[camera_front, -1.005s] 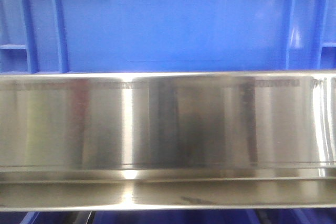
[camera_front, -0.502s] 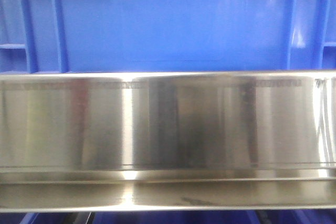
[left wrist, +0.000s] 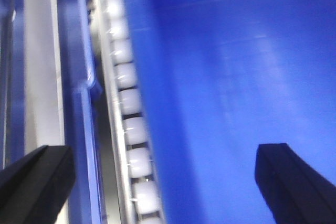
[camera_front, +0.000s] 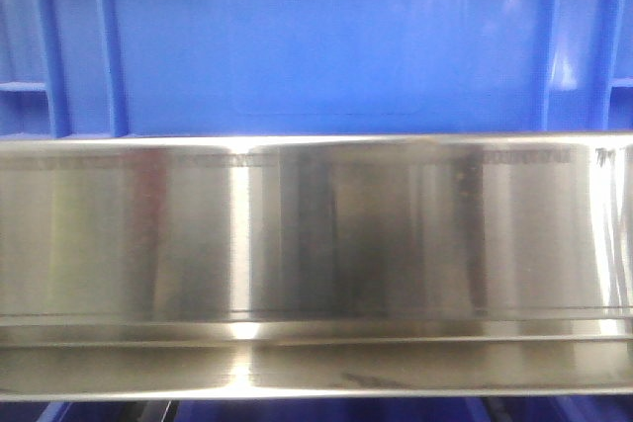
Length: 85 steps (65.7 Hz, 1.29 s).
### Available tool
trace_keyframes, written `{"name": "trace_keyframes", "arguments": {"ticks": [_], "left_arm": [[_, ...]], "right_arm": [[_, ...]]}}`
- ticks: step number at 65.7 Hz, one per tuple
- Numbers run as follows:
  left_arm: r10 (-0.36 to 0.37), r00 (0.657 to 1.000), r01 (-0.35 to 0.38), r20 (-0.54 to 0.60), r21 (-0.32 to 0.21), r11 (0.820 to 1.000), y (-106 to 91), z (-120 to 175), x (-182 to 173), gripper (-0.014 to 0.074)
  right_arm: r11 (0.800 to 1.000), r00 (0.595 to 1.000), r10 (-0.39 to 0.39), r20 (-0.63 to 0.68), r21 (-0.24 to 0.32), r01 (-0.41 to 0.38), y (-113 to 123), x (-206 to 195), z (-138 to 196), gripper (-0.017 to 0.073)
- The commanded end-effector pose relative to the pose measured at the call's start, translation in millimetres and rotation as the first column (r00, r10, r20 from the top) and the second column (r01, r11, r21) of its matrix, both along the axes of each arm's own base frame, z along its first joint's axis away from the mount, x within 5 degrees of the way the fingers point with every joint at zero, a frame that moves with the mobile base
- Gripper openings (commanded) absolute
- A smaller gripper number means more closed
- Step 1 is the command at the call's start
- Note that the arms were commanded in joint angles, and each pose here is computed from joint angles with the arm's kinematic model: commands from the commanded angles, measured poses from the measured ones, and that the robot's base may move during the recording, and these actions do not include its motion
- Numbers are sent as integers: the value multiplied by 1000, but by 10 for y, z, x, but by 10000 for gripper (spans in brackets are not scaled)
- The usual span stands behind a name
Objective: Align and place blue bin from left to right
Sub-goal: 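Lower both grippers onto opposite side walls of the blue bin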
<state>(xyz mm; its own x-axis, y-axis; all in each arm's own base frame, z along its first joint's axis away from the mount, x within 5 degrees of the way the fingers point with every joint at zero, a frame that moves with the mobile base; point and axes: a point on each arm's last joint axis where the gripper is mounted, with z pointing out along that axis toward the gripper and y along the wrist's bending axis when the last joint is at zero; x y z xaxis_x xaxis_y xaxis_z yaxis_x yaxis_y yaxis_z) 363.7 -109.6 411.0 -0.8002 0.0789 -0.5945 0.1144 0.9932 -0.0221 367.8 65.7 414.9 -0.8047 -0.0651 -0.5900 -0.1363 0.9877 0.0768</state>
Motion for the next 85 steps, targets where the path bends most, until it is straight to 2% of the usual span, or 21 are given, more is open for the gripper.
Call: {"name": "trace_keyframes", "arguments": {"ticks": [1, 23, 73, 79, 83, 85], "left_arm": [[4, 1000, -3, 14, -32, 999, -8, 10, 34, 601], [-5, 999, 3, -39, -49, 999, -76, -174, 151, 601], [-11, 999, 8, -54, -52, 999, -102, -229, 183, 598], [-11, 998, 8, -57, -51, 999, -101, -231, 181, 556], [-10, 998, 7, -60, -50, 999, -100, -233, 178, 482], [-10, 998, 7, -62, -50, 999, -100, -234, 177, 430]], "right_arm": [[1000, 1000, -4, -9, 0, 4, 4, 70, -60, 559], [1000, 999, -5, -43, -6, 5, 35, 258, -287, 559], [1000, 1000, -5, 0, 16, 5, 54, 307, -281, 559], [1000, 1000, -5, -2, 16, 5, 55, 312, -288, 505], [1000, 1000, -5, -6, 15, 5, 56, 318, -302, 417], [1000, 1000, -4, -8, 15, 5, 56, 316, -303, 343]]}}
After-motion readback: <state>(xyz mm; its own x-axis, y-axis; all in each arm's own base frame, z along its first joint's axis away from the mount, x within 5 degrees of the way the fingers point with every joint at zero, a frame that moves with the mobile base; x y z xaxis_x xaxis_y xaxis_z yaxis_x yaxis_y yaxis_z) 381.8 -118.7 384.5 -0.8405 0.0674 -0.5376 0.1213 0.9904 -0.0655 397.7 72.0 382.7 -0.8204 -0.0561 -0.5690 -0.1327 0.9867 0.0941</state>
